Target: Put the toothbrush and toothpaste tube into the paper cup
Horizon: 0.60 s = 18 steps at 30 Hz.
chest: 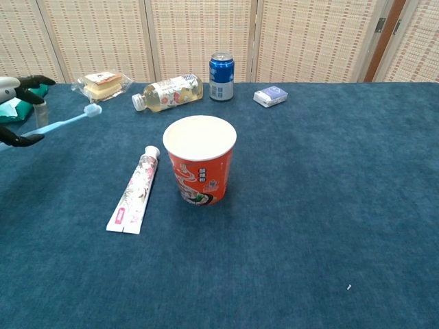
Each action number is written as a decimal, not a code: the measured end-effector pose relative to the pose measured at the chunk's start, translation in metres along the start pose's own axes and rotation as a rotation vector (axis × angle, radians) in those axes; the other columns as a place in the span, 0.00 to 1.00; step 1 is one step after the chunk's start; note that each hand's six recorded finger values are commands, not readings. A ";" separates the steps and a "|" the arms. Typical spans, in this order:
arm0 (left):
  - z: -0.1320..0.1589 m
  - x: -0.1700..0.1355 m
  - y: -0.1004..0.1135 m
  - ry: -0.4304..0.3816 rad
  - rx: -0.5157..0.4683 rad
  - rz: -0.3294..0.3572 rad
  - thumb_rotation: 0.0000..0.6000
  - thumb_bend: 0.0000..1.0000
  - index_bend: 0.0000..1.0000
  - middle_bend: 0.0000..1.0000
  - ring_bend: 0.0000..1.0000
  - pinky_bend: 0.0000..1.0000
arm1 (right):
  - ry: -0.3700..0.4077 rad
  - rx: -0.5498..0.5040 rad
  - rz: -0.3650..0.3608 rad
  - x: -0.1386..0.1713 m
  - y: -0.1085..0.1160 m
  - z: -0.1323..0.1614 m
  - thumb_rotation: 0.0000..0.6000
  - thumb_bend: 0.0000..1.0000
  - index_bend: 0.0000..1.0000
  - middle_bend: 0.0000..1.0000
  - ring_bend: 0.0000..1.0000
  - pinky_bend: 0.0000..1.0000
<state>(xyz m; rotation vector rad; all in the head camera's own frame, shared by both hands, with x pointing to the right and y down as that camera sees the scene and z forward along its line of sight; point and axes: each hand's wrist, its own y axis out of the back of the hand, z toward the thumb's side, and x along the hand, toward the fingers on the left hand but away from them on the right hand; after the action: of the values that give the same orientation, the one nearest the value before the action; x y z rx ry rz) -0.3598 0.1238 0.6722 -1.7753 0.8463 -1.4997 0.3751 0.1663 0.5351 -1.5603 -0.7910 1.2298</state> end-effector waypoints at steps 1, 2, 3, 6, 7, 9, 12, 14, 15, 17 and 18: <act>0.003 -0.001 0.004 -0.003 -0.022 0.002 1.00 0.36 0.79 0.00 0.00 0.00 | 0.000 -0.002 -0.001 0.000 0.000 0.000 1.00 0.00 0.00 0.00 0.00 0.29; 0.006 -0.002 0.008 -0.006 -0.047 0.002 1.00 0.36 0.79 0.00 0.00 0.00 | -0.001 -0.004 -0.003 0.000 0.000 0.000 1.00 0.00 0.00 0.00 0.00 0.29; 0.011 -0.003 0.012 -0.012 -0.082 0.000 1.00 0.36 0.80 0.00 0.00 0.00 | -0.001 -0.005 -0.004 0.001 0.001 -0.001 1.00 0.00 0.00 0.00 0.00 0.29; 0.026 -0.008 0.024 -0.035 -0.177 -0.015 1.00 0.36 0.80 0.00 0.00 0.00 | -0.003 -0.009 -0.009 0.001 0.002 -0.002 1.00 0.00 0.00 0.00 0.00 0.29; 0.032 -0.010 0.027 -0.045 -0.204 -0.022 1.00 0.36 0.80 0.00 0.00 0.00 | -0.003 -0.011 -0.010 0.002 0.002 -0.003 1.00 0.00 0.00 0.00 0.00 0.29; 0.045 -0.015 0.035 -0.071 -0.260 -0.040 1.00 0.36 0.80 0.00 0.00 0.00 | -0.005 -0.014 -0.015 0.003 0.004 -0.004 1.00 0.00 0.00 0.00 0.00 0.29; 0.064 -0.022 0.042 -0.110 -0.331 -0.078 1.00 0.36 0.80 0.00 0.00 0.00 | -0.008 -0.020 -0.023 0.005 0.006 -0.006 1.00 0.00 0.00 0.00 0.00 0.29; 0.075 -0.025 0.044 -0.135 -0.373 -0.107 1.00 0.36 0.80 0.00 0.00 0.00 | -0.011 -0.023 -0.028 0.006 0.007 -0.007 1.00 0.00 0.00 0.00 0.00 0.29; 0.081 -0.026 0.045 -0.150 -0.399 -0.125 1.00 0.36 0.80 0.00 0.00 0.00 | -0.012 -0.025 -0.030 0.007 0.008 -0.009 1.00 0.00 0.00 0.00 0.00 0.29; 0.089 -0.028 0.047 -0.169 -0.441 -0.148 1.00 0.36 0.80 0.00 0.00 0.00 | -0.016 -0.028 -0.033 0.008 0.009 -0.010 1.00 0.00 0.00 0.00 0.00 0.29; 0.095 -0.028 0.047 -0.181 -0.471 -0.162 1.00 0.36 0.81 0.00 0.00 0.00 | -0.018 -0.030 -0.035 0.009 0.009 -0.012 1.00 0.00 0.00 0.00 0.00 0.29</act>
<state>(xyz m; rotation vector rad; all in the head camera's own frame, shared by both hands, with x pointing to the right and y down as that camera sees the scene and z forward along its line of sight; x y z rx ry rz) -0.2729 0.1266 0.6058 -2.3317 1.0432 -1.2795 0.3881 0.1679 0.5239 -1.5554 -0.8483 1.2134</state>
